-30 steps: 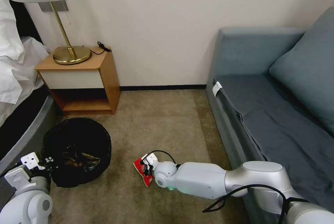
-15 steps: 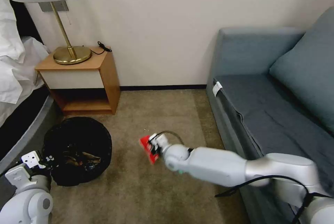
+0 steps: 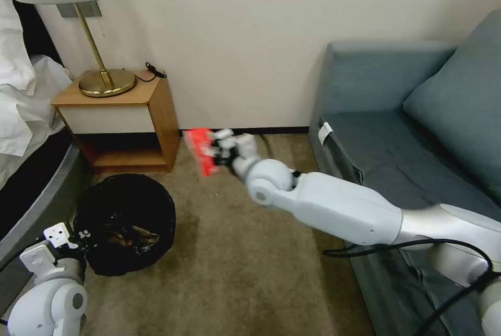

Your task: Pick up the trash bin, then pick up the garbage on the floor and place it into the trash bin.

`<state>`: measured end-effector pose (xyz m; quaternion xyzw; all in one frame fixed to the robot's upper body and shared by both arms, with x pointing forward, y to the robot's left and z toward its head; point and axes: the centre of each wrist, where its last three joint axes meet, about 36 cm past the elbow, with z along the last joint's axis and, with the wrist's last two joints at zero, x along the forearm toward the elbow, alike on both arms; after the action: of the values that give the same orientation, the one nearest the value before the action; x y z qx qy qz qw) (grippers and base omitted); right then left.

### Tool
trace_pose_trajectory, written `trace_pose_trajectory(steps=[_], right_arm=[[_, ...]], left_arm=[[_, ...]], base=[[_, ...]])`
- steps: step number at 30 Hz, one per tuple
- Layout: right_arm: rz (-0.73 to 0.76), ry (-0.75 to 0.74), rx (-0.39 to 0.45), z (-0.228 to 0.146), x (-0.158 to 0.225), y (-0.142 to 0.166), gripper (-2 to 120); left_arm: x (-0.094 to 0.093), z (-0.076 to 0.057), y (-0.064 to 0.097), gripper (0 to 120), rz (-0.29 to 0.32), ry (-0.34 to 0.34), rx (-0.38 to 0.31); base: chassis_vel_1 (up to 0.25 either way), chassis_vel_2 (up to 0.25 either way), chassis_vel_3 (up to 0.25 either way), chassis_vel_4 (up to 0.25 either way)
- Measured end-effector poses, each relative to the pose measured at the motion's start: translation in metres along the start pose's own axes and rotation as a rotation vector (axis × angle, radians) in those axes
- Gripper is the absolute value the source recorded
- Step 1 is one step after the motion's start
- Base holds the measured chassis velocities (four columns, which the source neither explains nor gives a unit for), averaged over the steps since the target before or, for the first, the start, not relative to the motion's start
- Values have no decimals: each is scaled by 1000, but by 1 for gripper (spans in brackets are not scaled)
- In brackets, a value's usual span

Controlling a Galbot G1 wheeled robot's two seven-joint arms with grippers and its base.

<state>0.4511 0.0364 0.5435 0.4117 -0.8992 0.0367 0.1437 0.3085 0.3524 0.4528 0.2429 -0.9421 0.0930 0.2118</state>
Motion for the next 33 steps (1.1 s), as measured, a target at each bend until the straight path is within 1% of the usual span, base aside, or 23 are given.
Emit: trace_pose_trajectory(steps=[1, 3, 4, 5, 9, 11, 13, 15, 18, 19, 20, 21, 22, 24, 25, 28, 29, 31, 32, 33], right_arm=[[-23, 13, 8, 5, 0, 12, 0], [-33, 21, 14, 9, -1, 18, 0], [-63, 48, 29, 21, -3, 33, 0], [-75, 63, 37, 28, -4, 40, 0], [-85, 88, 60, 42, -9, 50, 0], [-77, 113, 100, 60, -19, 57, 0], [-73, 116, 107, 63, -21, 57, 0], [-65, 129, 132, 73, -29, 62, 0], [-63, 131, 138, 76, -31, 66, 0], [-71, 126, 141, 77, -31, 71, 0], [-75, 116, 143, 76, -30, 74, 7], [-78, 107, 141, 73, -29, 74, 13], [-78, 107, 141, 73, -29, 74, 13], [-84, 96, 134, 69, -26, 75, 21], [-84, 96, 134, 69, -26, 75, 21], [-87, 85, 129, 65, -22, 75, 36], [-87, 85, 129, 65, -22, 75, 36], [-77, 66, 120, 58, -18, 75, 48], [-77, 66, 120, 58, -18, 75, 48], [-73, 49, 113, 52, -16, 74, 53]], left_arm=[[1, 0, -1, 2, 3, 0, 1], [1, -1, -2, 2, 6, 0, 1], [2, -1, -4, 2, 11, 1, 3], [2, -1, -5, 2, 12, 1, 3], [3, -1, -7, 2, 15, 3, 3], [5, -1, -10, 2, 23, 1, 7], [6, -1, -11, 2, 25, 0, 8], [8, 0, -14, 2, 32, 0, 10], [8, 0, -15, 2, 34, 1, 11], [10, 0, -15, 2, 33, 1, 10], [11, 1, -15, 2, 33, 2, 7], [11, 1, -15, 2, 33, 3, 7], [11, 1, -15, 2, 33, 3, 7], [11, 1, -15, 2, 33, 3, 7], [11, 1, -15, 2, 33, 3, 7], [11, 1, -16, 2, 33, 3, 7], [11, 1, -16, 2, 33, 3, 7], [11, 2, -16, 2, 34, 5, 9], [11, 2, -16, 2, 34, 5, 9], [10, 3, -16, 2, 34, 9, 11]], base=[[0, 0, 0, 0], [0, 0, 0, 0], [0, 0, 0, 0], [0, 0, 0, 0], [0, 0, 0, 0], [0, 0, 0, 0], [0, 0, 0, 0], [0, 0, 0, 0], [0, 0, 0, 0], [0, 0, 0, 0], [0, 0, 0, 0], [0, 0, 0, 0], [0, 0, 0, 0], [0, 0, 0, 0], [0, 0, 0, 0], [0, 0, 0, 0], [0, 0, 0, 0], [0, 0, 0, 0], [0, 0, 0, 0], [0, 0, 0, 0]])
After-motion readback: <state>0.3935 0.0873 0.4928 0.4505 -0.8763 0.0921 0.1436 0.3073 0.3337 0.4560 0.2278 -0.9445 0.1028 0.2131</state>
